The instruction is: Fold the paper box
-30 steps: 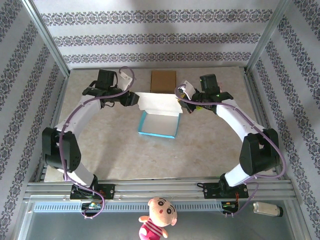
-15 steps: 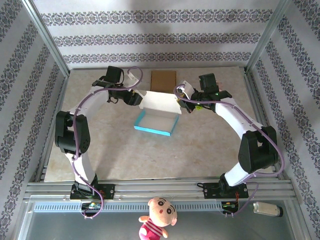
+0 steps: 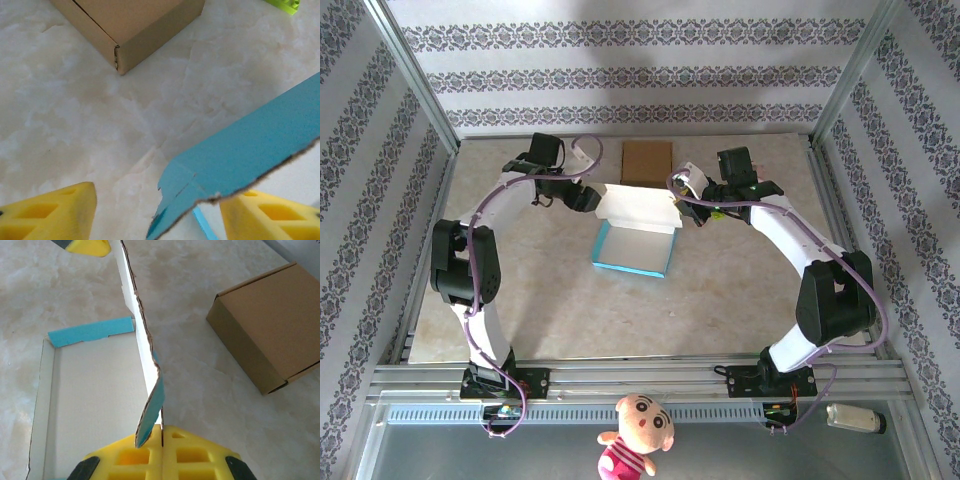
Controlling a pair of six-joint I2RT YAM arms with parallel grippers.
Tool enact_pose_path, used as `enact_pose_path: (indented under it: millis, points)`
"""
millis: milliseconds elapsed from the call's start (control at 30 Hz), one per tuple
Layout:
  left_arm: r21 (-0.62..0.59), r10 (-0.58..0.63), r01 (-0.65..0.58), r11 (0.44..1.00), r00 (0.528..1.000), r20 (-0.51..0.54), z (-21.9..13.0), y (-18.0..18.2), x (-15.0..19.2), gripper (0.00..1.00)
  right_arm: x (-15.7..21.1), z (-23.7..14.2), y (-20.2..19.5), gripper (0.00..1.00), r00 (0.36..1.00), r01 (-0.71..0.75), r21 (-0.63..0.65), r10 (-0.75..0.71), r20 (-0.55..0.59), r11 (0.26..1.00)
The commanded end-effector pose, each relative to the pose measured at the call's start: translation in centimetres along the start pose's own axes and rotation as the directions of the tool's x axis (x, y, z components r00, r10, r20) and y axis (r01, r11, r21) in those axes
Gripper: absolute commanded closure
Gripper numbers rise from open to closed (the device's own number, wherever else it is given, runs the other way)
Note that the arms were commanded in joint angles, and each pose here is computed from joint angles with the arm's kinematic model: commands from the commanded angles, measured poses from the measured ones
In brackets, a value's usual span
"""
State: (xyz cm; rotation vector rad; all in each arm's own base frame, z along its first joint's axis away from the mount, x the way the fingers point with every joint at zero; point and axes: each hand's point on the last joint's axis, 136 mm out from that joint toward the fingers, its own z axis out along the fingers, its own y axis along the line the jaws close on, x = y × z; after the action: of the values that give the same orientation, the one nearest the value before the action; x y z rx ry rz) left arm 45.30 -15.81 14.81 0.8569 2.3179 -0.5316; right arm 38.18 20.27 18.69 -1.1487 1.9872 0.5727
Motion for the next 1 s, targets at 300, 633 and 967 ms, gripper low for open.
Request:
enact_pose_path:
  millis: [300,633,967]
  points:
    - [0.077,-0.049,0.048,0.996,0.999,0.023,1.0,0.0,-0.7,0.63,-0.6,0.1,0.0,1.0,1.0,0.006,-0.026,-0.005,0.017,1.0]
    - [0.086,-0.067,0.06,0.995,0.994,0.088,-0.1,-0.9,-1.7,0.69,-0.8,0.5,0.3,1.0,1.0,0.005,-0.014,-0.005,0.019,1.0]
    - [0.075,-0.091,0.086,0.993,0.993,0.069,-0.2,-0.8,-1.8,0.87,-0.9,0.9,0.2,1.0,1.0,-0.004,0.002,0.004,0.009,1.0]
